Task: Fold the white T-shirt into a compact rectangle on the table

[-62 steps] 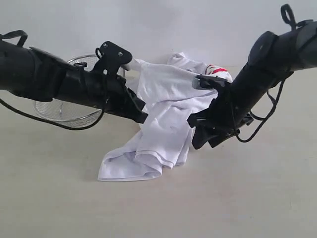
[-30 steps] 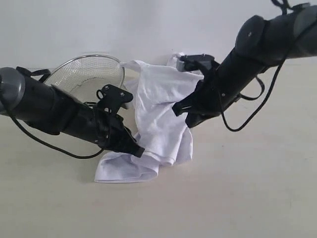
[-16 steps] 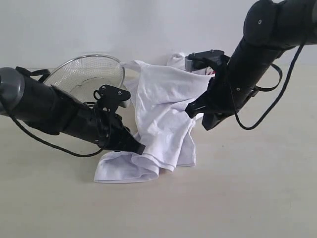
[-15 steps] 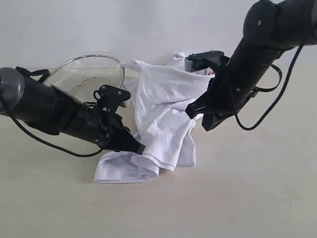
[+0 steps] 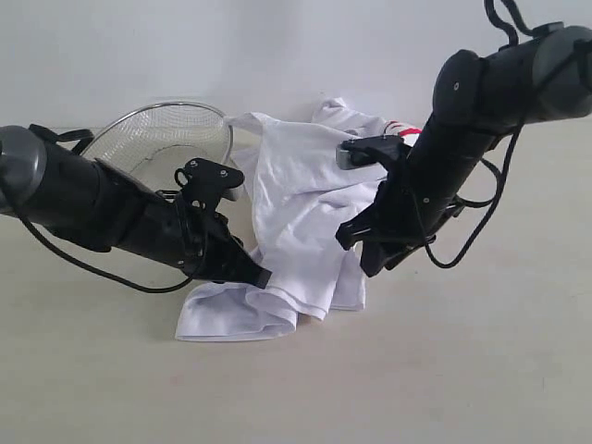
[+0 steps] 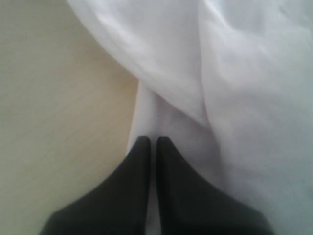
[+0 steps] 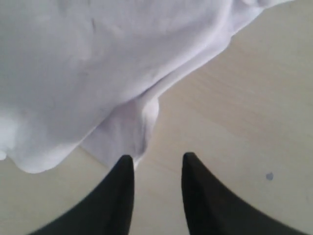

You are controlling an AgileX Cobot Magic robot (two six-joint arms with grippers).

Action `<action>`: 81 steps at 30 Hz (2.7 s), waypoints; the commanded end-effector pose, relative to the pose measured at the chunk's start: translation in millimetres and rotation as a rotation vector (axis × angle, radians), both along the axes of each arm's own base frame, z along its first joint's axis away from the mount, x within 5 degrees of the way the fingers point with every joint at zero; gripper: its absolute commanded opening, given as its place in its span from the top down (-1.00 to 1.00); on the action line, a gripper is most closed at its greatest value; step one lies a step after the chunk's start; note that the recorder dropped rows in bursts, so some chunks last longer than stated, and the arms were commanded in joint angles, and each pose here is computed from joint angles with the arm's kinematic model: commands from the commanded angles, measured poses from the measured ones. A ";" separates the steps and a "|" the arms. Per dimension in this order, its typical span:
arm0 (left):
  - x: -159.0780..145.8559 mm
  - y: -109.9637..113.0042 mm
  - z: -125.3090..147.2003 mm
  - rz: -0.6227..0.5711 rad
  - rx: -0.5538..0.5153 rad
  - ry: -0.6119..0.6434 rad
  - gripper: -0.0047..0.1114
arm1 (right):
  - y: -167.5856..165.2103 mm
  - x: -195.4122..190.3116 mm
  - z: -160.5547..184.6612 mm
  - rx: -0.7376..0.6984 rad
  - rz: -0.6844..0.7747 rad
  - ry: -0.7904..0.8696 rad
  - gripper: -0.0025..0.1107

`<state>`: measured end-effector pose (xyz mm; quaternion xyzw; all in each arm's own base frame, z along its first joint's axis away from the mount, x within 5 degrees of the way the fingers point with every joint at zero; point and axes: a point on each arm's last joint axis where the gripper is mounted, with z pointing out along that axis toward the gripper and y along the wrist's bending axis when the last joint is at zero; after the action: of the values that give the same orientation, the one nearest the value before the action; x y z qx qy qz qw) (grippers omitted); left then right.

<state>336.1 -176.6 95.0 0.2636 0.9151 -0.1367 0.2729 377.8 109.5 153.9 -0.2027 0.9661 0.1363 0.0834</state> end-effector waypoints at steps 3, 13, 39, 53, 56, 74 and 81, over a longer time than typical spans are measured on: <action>-4.1 2.6 -7.2 0.007 0.018 0.020 0.84 | 2.6 1.8 -7.7 0.028 0.001 0.003 0.04; -4.1 2.6 -7.2 0.007 0.018 0.020 0.84 | 4.5 5.9 -15.8 0.047 -0.026 -0.008 0.11; -3.3 3.4 -7.2 0.013 0.025 0.014 0.84 | 4.3 6.9 41.3 0.102 0.015 -0.232 0.96; -3.1 3.7 -7.2 0.016 0.027 0.012 0.84 | -64.0 -67.3 111.6 -0.438 -0.216 -0.110 0.96; -3.1 3.7 -7.2 0.016 0.027 0.012 0.84 | -75.0 -95.0 104.0 -0.515 -0.250 -0.036 0.96; -9.6 -3.3 -6.8 -0.012 -0.052 0.085 0.84 | -103.8 -178.2 87.5 -0.667 -0.343 0.038 0.96; -17.8 -7.3 3.7 -0.022 -0.111 0.170 0.84 | -106.9 -184.9 96.5 -0.676 -0.295 -0.009 0.96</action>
<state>326.9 -183.7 97.3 0.2431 0.9203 -0.1972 0.2348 199.3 7.8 243.6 -0.0709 0.9791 -0.1877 0.0326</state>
